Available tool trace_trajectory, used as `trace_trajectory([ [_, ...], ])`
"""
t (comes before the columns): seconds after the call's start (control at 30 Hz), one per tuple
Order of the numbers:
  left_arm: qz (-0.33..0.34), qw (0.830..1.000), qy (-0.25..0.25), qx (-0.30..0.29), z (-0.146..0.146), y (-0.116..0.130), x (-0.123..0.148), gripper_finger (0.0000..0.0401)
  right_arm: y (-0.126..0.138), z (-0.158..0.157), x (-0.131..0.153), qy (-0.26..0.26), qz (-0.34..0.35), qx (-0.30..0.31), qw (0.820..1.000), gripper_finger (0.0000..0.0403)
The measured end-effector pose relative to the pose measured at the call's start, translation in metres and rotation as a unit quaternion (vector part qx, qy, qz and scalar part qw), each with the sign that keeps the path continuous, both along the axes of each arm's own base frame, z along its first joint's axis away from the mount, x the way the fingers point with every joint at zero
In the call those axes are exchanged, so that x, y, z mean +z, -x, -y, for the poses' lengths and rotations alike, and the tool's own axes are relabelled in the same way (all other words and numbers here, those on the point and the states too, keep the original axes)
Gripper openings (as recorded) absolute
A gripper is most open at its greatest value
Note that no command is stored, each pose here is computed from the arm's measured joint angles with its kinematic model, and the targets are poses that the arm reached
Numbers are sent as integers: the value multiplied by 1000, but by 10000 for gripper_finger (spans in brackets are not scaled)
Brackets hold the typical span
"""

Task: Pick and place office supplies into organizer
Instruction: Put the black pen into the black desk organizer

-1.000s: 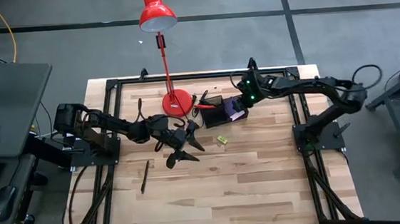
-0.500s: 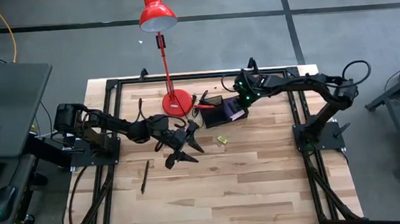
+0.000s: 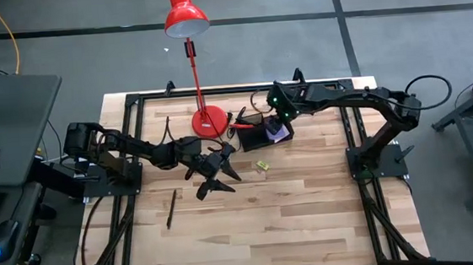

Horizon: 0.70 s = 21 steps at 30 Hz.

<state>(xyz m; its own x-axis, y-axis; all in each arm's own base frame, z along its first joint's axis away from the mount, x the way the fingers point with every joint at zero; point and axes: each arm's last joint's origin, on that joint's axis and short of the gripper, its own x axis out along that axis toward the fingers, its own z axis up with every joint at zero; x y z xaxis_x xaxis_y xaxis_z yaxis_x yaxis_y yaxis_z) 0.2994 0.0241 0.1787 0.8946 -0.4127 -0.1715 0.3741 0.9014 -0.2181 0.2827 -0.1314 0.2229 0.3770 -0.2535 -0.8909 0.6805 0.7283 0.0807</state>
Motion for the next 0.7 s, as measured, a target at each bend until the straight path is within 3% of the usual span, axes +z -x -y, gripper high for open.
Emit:
trace_trajectory([
  [0.13, -14, 1000, 4, 16, 0, 5, -7, 195, -6, -21, -1, 34, -34, 26, 999, 270],
  [0.27, -39, 996, -4, 75, -2, 10, -17, 195, -15, -46, 0, 70, -39, 54, 995, 271],
  [0.47, -89, 982, 11, 165, -1, 16, -29, 195, -34, -90, 4, 104, 11, 125, 987, 271],
  [0.7, -139, 956, -35, 255, 22, 19, -40, 195, -49, -137, 12, 161, 81, 180, 967, 270],
])
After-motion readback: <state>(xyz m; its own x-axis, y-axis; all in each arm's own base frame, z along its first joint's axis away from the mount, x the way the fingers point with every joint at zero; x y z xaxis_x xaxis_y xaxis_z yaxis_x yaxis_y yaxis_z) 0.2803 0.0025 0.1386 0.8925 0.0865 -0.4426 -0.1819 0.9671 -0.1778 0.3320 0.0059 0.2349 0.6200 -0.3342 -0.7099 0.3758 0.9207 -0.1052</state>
